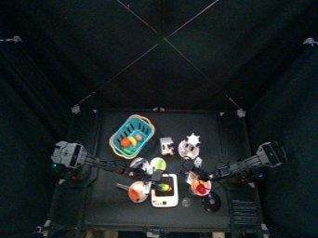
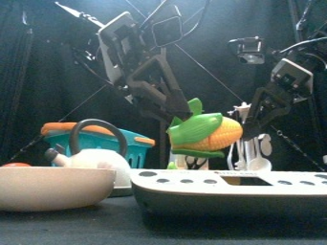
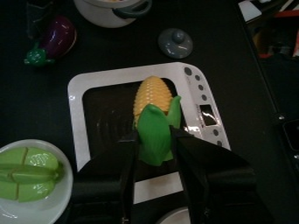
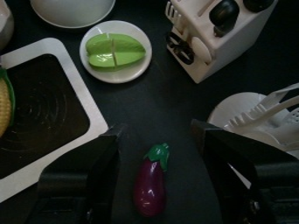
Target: Place corn onto stove
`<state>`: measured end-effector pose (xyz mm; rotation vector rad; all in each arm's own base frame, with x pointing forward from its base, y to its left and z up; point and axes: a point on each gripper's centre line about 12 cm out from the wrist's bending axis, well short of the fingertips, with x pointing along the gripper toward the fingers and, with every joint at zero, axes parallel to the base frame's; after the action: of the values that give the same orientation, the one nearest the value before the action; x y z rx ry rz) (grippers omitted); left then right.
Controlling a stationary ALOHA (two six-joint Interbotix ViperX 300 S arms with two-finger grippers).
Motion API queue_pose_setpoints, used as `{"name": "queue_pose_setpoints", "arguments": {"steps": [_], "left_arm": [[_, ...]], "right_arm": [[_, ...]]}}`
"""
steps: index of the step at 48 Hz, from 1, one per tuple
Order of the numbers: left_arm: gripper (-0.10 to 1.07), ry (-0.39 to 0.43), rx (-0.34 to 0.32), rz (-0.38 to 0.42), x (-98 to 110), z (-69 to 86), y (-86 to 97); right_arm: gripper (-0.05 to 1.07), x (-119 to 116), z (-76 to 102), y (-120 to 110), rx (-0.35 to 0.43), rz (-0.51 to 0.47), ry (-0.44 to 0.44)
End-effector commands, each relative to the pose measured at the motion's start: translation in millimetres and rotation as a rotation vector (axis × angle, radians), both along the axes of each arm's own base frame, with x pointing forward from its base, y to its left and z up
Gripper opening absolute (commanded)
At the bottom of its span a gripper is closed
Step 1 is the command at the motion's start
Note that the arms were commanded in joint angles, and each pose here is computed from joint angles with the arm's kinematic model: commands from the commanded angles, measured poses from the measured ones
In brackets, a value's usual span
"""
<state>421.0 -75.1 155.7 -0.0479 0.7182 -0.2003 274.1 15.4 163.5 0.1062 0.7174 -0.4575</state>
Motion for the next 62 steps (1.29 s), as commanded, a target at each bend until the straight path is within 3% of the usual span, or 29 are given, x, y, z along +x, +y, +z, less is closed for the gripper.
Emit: {"name": "queue_pose_setpoints", "arguments": {"steps": [1,12,25,62], "left_arm": [[0.67,-0.029,-0.003,0.008,7.2,8.9,0.8],[0.81,-0.011,-0.01,0.024,9.3,0.8,2.8],[1.01,-0.032,-0.004,0.03,10.4,7.0,3.9],[1.02,-0.155,0.043,0.122,4.7,37.5,18.7]], "right_arm": [[0.93,2.5,5.8,0.7,0.003,0.002,-0.02],[0.93,2.9,6.3,0.8,0.005,0.001,-0.022],[0.93,2.5,5.7,0.3,0.006,-0.002,-0.02],[0.93,4.0,0.8,1.2,0.0,0.0,-0.002]]}}
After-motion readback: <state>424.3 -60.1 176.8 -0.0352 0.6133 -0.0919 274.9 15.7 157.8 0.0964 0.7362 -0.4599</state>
